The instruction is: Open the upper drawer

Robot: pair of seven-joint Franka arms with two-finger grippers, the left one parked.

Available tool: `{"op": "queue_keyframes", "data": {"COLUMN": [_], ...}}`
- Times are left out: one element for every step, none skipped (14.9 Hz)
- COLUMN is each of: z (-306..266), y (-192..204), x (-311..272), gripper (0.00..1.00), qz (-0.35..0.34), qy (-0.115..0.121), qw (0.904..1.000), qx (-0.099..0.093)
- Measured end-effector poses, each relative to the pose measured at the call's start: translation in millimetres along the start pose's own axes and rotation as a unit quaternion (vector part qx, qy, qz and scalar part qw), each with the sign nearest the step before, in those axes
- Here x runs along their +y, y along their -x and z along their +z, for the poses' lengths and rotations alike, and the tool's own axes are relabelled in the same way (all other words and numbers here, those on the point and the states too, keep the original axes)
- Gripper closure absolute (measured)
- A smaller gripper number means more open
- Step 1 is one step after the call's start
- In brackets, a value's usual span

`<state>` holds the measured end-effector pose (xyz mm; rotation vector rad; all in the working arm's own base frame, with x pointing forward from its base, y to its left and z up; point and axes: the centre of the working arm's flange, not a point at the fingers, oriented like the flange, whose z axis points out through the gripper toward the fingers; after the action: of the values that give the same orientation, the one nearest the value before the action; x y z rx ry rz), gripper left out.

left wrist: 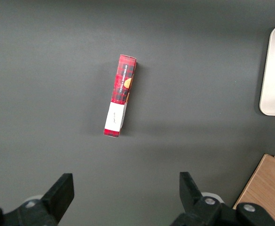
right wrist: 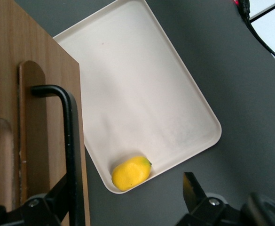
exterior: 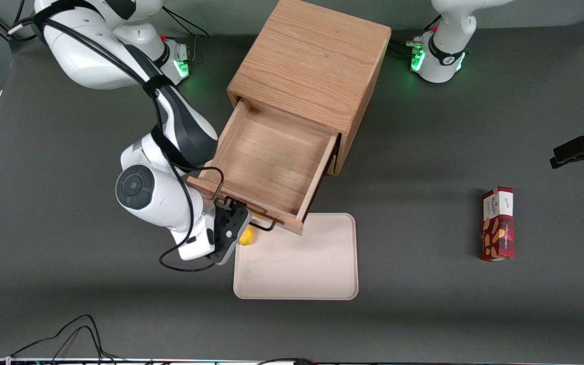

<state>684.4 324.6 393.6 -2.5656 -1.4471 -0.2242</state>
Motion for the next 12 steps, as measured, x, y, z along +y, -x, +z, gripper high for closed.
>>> {"op": "queue_keyframes", "data": {"z": [-1, -1, -1, -2, -3, -5, -9, -17, -27, -41, -57, -75], "y": [0, -1, -1, -1, 0, -1, -1, -3, -4, -5, -6, -5], "x": [0, 1, 1, 1, 1, 0, -2, -4, -7, -10, -14, -19], "gripper": [0.0, 0.0, 0.0, 0.0, 0.0, 0.0, 0.0, 0.0, 0.0, 0.0, 0.0, 0.0], "qz": [0.0, 0.0, 0.0, 0.0, 0.0, -0.001, -0.002, -0.003, -0.005, -0.008, -0.01, -0.011], "qy": [0.001, 0.001, 0.001, 0.0, -0.002, -0.004, -0.007, -0.01, -0.012, -0.013, -0.013, -0.012], "qw": [1.0, 1.0, 1.0, 1.0, 1.0, 1.0, 0.9999, 0.9998, 0.9997, 0.9996, 0.9995, 0.9995], "qx": [0.001, 0.001, 0.001, -0.001, -0.004, -0.008, -0.011, -0.016, -0.02, -0.023, -0.025, -0.027]}}
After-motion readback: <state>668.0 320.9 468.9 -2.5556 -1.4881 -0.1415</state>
